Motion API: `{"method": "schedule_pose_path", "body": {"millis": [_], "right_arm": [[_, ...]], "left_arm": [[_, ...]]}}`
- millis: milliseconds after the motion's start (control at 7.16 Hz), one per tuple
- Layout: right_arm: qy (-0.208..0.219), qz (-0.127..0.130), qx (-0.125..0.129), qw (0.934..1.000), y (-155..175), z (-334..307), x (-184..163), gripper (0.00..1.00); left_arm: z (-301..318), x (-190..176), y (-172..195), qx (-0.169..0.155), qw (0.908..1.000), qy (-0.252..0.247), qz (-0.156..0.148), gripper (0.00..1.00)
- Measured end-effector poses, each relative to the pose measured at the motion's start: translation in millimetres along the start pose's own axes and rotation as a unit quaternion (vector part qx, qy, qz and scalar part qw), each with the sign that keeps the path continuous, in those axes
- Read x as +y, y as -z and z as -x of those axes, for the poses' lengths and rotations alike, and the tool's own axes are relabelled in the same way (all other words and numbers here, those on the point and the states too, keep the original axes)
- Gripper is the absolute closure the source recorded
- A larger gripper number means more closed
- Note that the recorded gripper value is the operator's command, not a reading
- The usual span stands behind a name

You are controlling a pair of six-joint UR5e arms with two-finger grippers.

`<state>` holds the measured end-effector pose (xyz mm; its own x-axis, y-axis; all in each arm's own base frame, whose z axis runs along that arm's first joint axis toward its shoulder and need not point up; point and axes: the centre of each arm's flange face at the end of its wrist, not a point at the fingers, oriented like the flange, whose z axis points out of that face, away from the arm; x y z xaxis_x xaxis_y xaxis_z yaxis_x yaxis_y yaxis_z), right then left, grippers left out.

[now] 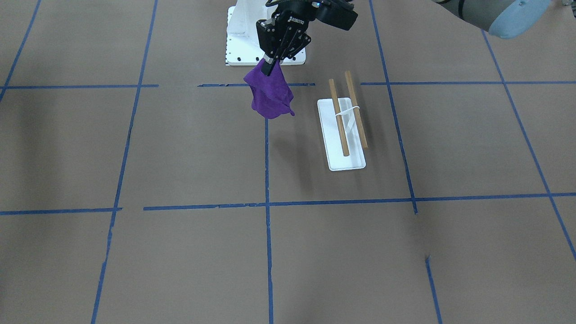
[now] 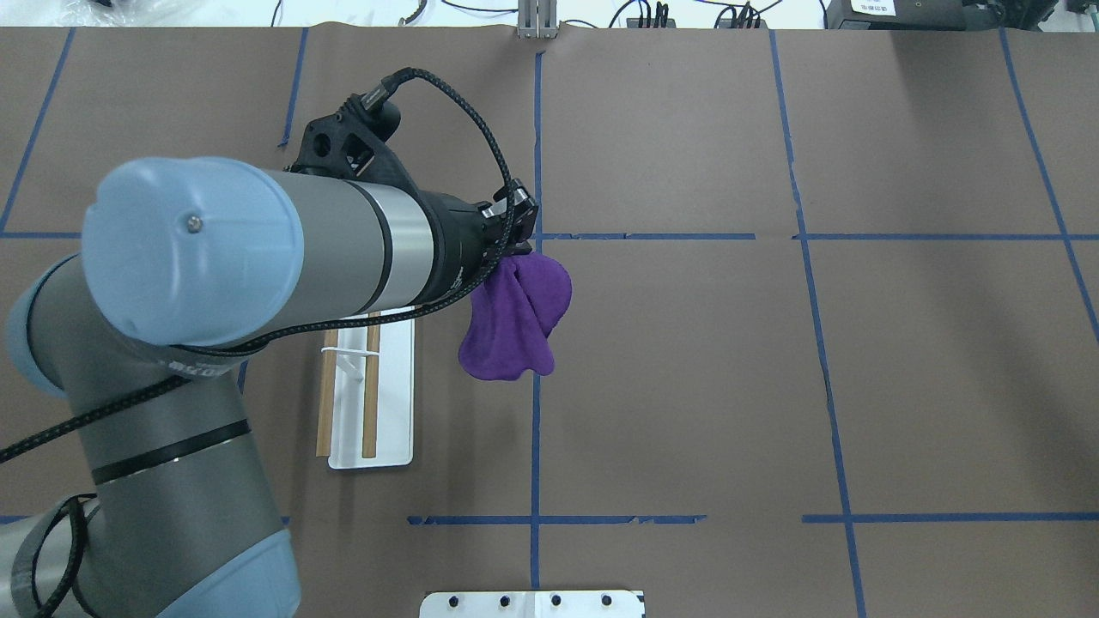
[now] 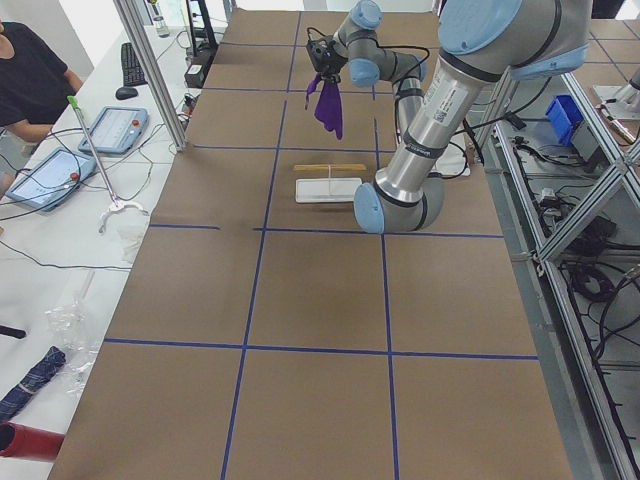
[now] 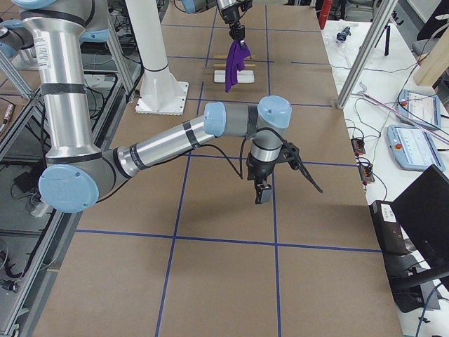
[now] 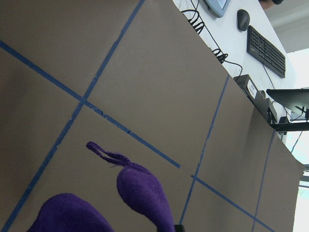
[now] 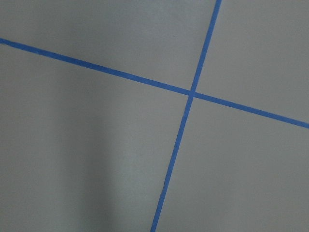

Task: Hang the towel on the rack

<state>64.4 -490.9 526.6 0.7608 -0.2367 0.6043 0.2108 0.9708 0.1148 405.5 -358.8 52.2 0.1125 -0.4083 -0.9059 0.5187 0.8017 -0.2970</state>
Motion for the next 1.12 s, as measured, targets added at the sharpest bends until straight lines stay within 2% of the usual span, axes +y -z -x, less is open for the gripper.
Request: {"method": "schedule_pose_path", "body": {"millis": [279, 559, 1118], "right_arm": [[0.002, -0.026, -0.005, 0.9997, -31.3, -33.4, 4.4, 0.00], [0.001, -0.035, -0.004, 0.9994, -44.2, -43.5, 8.6, 0.00], [-0.029, -0.038, -0.043, 0.9979, -51.7, -42.2, 9.4, 0.00]], "left_arm": [[28.4, -3.7, 6.6, -0.046, 0.9986, -0.005, -0.028, 1.00], [54.6, -27.8, 6.3, -0.093, 0.9939, -0.001, -0.060, 1.00], [148.5, -88.1, -18.0, -0.223, 0.9666, 0.009, -0.127, 1.00]]}}
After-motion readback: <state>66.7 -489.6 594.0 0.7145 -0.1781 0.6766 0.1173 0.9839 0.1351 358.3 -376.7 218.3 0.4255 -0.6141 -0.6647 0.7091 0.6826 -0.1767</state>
